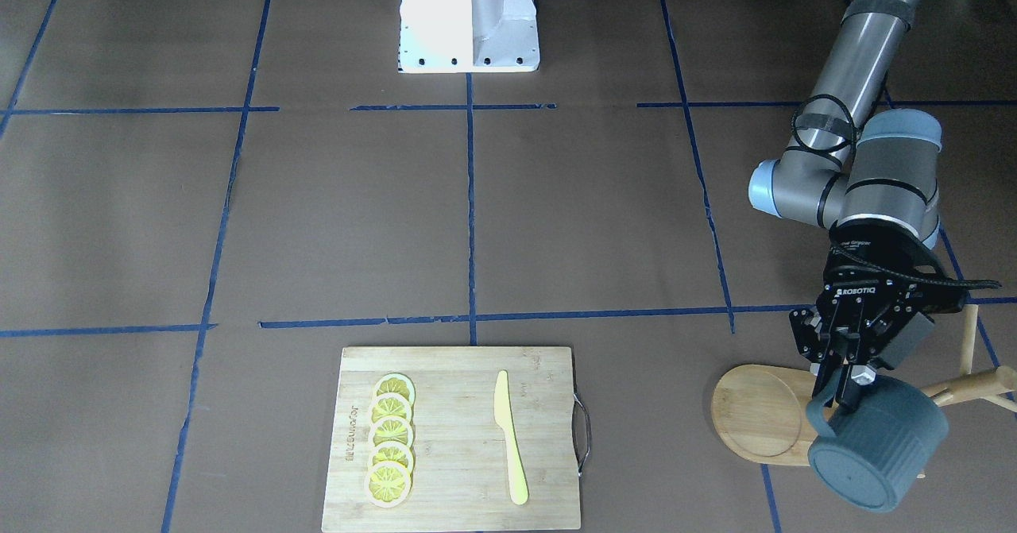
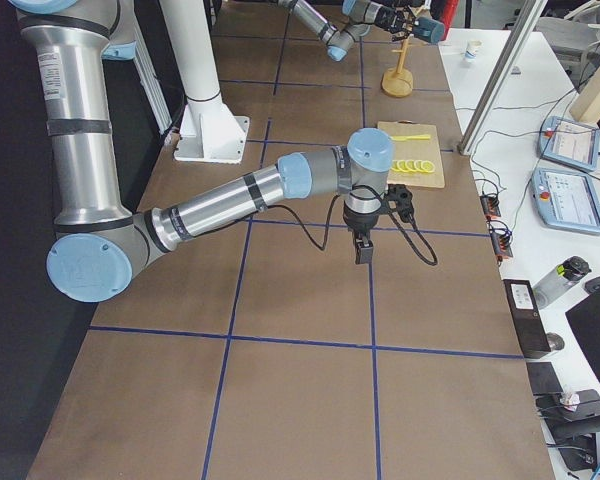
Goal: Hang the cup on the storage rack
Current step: 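Align the mug handle with a rack peg using the left gripper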
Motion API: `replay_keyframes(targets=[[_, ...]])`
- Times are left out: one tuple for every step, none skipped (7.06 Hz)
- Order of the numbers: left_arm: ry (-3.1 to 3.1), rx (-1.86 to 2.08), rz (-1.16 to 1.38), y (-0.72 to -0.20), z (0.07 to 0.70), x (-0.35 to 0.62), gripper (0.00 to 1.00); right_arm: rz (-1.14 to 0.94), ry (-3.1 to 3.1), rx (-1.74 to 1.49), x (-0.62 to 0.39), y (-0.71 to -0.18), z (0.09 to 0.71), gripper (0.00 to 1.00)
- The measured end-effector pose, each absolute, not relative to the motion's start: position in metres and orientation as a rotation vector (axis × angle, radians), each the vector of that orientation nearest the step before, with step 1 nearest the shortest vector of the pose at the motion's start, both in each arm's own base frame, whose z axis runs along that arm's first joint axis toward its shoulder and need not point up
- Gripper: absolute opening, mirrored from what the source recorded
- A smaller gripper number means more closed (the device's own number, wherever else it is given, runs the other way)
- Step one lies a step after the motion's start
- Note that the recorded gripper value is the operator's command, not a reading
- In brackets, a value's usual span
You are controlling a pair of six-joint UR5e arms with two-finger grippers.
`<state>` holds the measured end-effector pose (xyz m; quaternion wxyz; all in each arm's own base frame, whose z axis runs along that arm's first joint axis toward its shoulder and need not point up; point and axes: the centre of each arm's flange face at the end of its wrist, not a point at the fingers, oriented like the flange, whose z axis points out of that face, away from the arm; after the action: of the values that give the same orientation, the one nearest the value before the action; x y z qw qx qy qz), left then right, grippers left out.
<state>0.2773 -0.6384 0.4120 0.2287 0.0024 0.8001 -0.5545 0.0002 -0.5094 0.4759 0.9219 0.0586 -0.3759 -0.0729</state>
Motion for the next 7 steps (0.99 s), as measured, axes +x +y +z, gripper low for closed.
replay_keyframes(targets=[[2.198, 0.001, -1.535, -0.636, 0.423, 0.275, 0.00, -0.150, -0.772, 0.121, 0.000, -0.509, 0.476, 1.00], [2.194, -0.007, -1.543, -0.634, 0.430, 0.274, 0.00, -0.149, -0.772, 0.122, 0.001, -0.509, 0.475, 1.00], [2.193, -0.013, -1.548, -0.632, 0.434, 0.273, 0.01, -0.150, -0.772, 0.122, 0.000, -0.509, 0.475, 1.00], [2.194, -0.023, -1.555, -0.631, 0.437, 0.272, 0.01, -0.150, -0.772, 0.122, 0.000, -0.509, 0.475, 1.00], [2.195, -0.035, -1.562, -0.630, 0.439, 0.271, 0.01, -0.150, -0.772, 0.121, 0.000, -0.509, 0.475, 1.00], [2.197, -0.044, -1.568, -0.630, 0.441, 0.271, 0.01, -0.150, -0.772, 0.121, 0.000, -0.509, 0.476, 1.00], [2.195, -0.053, -1.574, -0.629, 0.443, 0.271, 0.02, -0.150, -0.772, 0.120, 0.000, -0.509, 0.476, 1.00]])
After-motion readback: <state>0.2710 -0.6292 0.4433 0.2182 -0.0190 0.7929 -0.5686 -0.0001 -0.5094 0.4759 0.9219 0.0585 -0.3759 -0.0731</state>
